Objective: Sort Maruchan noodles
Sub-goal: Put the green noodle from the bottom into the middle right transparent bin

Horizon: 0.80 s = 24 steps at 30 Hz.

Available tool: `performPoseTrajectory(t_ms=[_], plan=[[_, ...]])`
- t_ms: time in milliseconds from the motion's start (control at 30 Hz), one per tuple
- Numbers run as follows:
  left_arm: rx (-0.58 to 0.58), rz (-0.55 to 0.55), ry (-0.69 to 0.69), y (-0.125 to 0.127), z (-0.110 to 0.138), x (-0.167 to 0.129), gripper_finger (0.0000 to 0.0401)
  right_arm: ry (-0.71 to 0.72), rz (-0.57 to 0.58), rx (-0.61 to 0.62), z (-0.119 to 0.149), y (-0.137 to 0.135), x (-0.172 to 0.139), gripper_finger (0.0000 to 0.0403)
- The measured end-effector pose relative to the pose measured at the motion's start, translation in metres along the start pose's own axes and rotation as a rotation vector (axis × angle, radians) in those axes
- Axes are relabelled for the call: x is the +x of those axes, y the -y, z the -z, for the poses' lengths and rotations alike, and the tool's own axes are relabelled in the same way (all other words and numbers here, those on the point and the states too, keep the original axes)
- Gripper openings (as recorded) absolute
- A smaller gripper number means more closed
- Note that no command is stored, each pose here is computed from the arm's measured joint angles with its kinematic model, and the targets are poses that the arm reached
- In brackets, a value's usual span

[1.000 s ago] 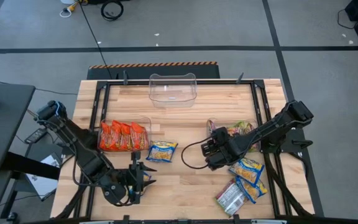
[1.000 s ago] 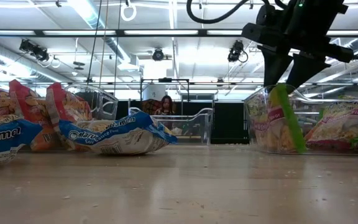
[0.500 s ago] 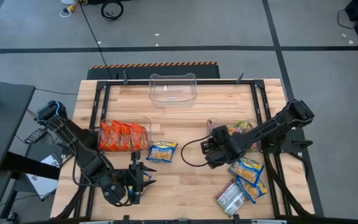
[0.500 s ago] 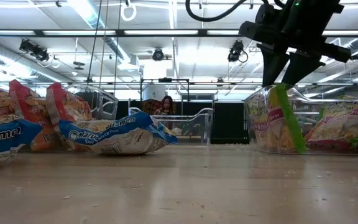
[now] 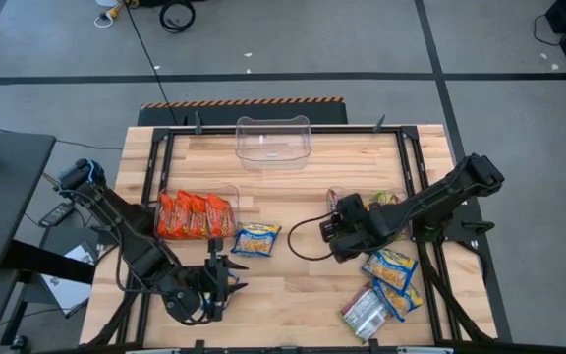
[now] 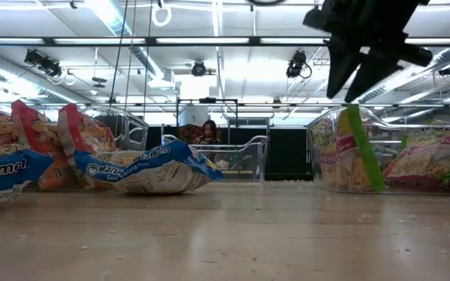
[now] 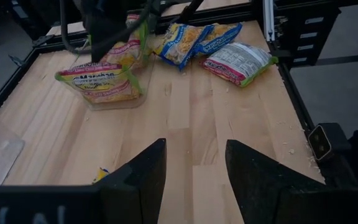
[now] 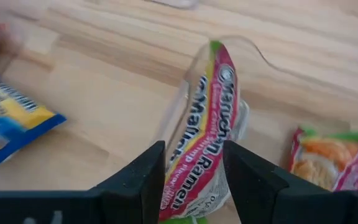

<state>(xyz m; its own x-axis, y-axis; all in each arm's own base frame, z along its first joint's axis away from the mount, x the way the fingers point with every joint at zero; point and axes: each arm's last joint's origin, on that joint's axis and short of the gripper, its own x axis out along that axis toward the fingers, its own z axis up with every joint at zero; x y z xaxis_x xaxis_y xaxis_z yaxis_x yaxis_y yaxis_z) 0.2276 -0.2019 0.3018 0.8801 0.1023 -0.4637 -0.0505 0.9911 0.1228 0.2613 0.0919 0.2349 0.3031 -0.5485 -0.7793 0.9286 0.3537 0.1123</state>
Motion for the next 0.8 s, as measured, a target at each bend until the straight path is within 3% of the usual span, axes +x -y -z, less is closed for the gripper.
performPoseTrajectory(t_ms=[100, 200, 300, 433, 667, 800], plan=[[0.004, 0.000, 0.000, 0.000, 0.000, 0.000, 0.0169, 0.006, -0.069, -0.106, -0.002, -0.002, -0.013, 0.0166], [0.009, 0.013, -0.006, 0.000, 0.000, 0.000, 0.0169, -0.023, -0.209, -0.235, 0.005, -0.020, -0.031, 0.0165], [0.020, 0.014, -0.006, -0.001, 0.000, 0.001, 0.0169, -0.085, -0.345, -0.372, 0.021, -0.043, -0.049, 0.0163], [0.011, 0.004, -0.003, -0.004, -0.002, 0.004, 0.0169, -0.239, -0.433, -0.567, 0.050, -0.070, -0.073, 0.0162], [-0.014, 0.041, -0.015, -0.007, -0.005, 0.008, 0.0169, -0.577, -0.357, -0.748, 0.123, -0.085, -0.082, 0.0161], [-0.015, 0.043, -0.016, -0.007, -0.005, 0.008, 0.0169, -0.629, -0.246, -0.746, 0.164, -0.084, -0.065, 0.0161]])
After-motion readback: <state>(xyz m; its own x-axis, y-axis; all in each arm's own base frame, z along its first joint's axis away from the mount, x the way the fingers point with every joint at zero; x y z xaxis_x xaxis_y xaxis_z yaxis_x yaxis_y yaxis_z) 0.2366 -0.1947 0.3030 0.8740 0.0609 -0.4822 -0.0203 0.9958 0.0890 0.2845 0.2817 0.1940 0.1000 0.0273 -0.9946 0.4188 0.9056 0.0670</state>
